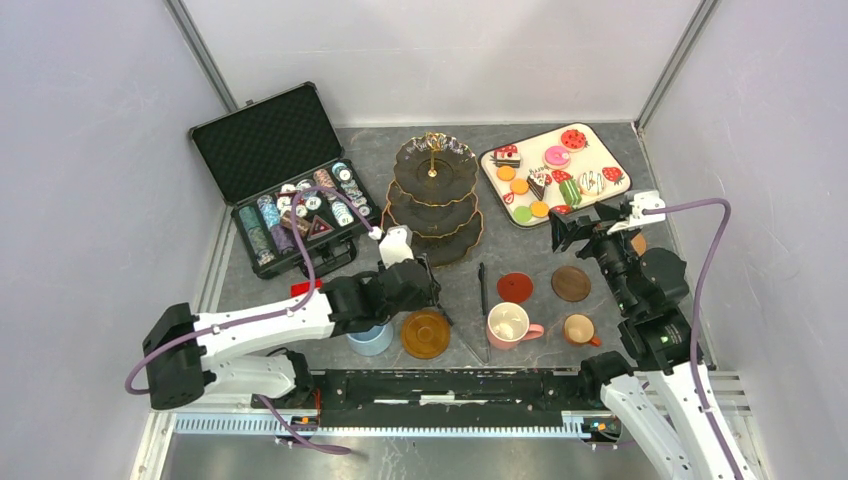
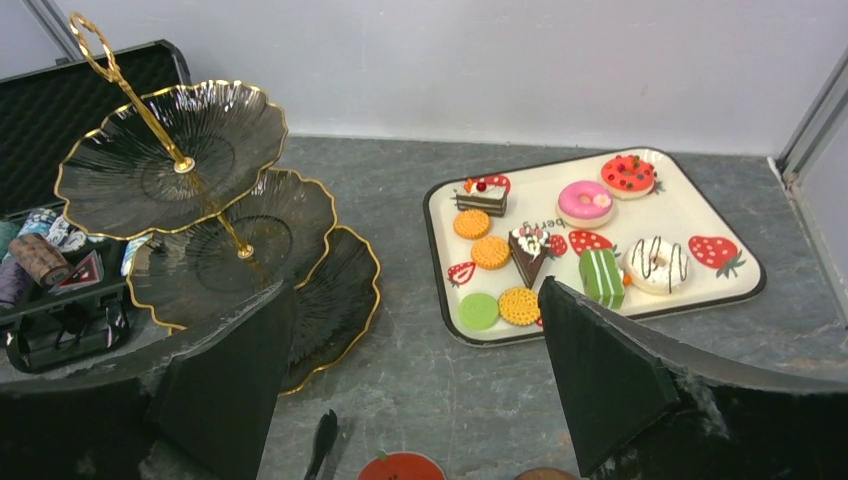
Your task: Serve the afternoon tea
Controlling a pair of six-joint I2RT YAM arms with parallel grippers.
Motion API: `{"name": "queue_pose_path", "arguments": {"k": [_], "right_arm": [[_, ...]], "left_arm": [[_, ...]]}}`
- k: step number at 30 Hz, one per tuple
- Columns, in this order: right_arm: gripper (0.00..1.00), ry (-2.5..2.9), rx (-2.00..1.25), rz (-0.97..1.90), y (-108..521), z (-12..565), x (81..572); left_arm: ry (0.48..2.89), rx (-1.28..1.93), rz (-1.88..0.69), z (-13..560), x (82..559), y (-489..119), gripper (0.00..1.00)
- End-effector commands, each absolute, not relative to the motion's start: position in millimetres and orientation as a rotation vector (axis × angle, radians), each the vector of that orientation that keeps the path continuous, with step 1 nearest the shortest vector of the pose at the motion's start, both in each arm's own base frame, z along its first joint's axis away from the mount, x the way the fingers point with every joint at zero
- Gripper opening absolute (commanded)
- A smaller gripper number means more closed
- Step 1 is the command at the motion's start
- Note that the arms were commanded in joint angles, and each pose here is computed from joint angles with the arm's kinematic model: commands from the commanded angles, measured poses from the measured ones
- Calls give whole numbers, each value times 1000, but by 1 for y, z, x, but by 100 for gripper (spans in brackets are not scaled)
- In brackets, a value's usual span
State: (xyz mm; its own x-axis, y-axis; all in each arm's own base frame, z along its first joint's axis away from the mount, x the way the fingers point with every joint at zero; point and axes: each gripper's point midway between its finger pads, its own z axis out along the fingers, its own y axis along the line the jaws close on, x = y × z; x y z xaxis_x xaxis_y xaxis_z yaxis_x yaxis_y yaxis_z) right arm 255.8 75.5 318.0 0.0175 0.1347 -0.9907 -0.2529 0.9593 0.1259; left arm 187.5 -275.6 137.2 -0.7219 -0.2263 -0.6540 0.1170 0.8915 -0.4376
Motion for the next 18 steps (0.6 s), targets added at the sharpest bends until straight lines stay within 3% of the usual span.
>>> {"name": "queue_pose_path", "arguments": {"k": [1, 8, 18], "right_arm": [[98, 1521, -81, 351, 82, 313, 256], [98, 1531, -96, 381, 88, 298, 257], [98, 1531, -101, 373, 86, 298, 252]], "left_arm": [[2170, -338, -493, 135, 206, -265, 59], [2296, -357, -301, 103, 198, -274, 64], [2381, -349, -301, 76, 195, -305, 62]]}}
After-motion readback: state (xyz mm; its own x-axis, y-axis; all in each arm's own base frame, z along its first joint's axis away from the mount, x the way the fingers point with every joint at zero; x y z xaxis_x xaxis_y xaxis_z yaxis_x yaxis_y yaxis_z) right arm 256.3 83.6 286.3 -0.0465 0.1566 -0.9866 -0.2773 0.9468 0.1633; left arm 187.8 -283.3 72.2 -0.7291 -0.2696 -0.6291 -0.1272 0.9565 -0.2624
